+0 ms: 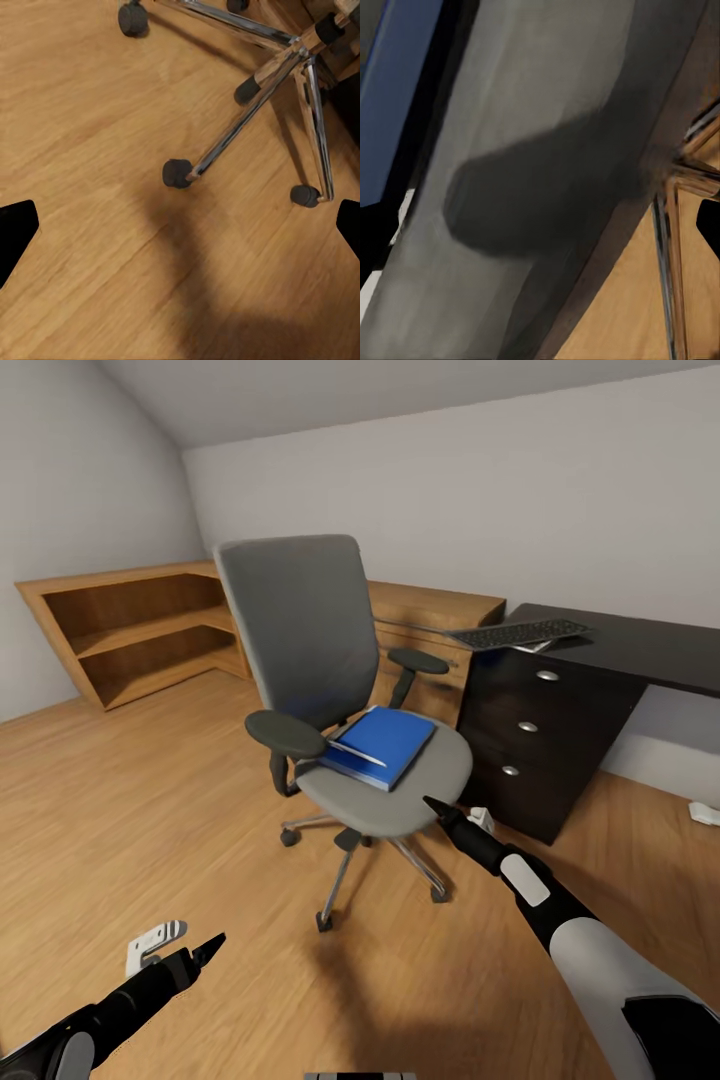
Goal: In the bedroom, organize the workspace by keeping the computer under the desk, ensuring the monitor is on the desk, placing the keyboard on the desk next to the monitor, placing the mouse on the desk next to the keyboard, moving the folder from the swivel chair onto the desk next to the mouse, stacking the notebook on top of the folder with the pen on top of the notebook, and positioning the swivel chair next to the desk.
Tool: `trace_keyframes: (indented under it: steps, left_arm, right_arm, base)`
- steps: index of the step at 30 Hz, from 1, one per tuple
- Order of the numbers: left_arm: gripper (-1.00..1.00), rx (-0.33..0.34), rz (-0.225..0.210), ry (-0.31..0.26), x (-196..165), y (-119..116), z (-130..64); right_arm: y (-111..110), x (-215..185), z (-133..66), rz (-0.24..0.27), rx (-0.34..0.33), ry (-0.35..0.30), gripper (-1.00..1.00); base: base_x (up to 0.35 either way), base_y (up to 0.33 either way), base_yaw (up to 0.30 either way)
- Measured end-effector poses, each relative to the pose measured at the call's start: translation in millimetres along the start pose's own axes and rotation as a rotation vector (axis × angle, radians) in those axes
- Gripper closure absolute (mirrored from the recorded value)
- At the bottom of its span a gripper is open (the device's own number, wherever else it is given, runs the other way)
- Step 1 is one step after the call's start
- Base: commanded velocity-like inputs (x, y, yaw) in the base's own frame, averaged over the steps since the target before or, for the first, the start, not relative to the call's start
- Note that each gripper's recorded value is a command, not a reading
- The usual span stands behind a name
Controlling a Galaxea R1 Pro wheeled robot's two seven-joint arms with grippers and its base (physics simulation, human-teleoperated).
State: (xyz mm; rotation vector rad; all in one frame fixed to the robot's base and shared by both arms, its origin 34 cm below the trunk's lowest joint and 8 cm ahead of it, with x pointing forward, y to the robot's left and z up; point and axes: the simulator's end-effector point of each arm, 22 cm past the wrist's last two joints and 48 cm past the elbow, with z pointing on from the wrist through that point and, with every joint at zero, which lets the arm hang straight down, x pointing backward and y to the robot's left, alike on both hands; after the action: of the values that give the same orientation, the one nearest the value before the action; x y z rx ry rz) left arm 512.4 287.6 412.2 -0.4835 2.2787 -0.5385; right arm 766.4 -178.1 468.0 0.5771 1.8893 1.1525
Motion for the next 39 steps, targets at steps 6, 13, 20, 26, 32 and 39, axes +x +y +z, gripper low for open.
trace_keyframes:
  steps: [6, 13, 20, 26, 32, 39]
  left_arm:
    - [-1.0, 0.0, 0.001, -0.001, -0.1, -0.3, 0.1]
    - [-1.0, 0.0, 0.001, -0.001, -0.1, -0.2, 0.1]
    - [-1.0, -0.001, 0.0, 0.002, 1.1, -0.6, 0.7]
    - [-1.0, 0.007, 0.007, 0.011, 4.1, -4.7, 3.0]
    - [-1.0, 0.009, 0.007, 0.012, 4.7, -5.5, 3.5]
    - [-1.0, 0.009, 0.007, 0.012, 4.6, -5.6, 3.4]
  right_arm:
    - [1.2, -1.3, -0.1, 0.006, -0.004, -0.005, -1.0]
    - [-0.2, 1.8, 0.3, -0.005, 0.001, 0.004, -1.0]
    - [-0.1, 1.3, 0.2, -0.004, 0.001, 0.003, -1.0]
    - [-0.3, 1.3, 0.5, -0.001, 0.0, 0.003, -1.0]
    - [-0.8, 1.1, 0.4, -0.001, 0.001, 0.003, -1.0]
    - [-0.4, 1.6, 0.6, -0.001, 0.0, 0.004, -1.0]
  base:
    - [0.273, 0.13, 0.0]
    - [0.302, 0.182, 0.0]
    - [0.296, 0.18, 0.0]
    - [-0.015, 0.031, 0.0]
    - [-0.317, 0.001, 0.0]
    - [-0.27, 0.0, 0.001]
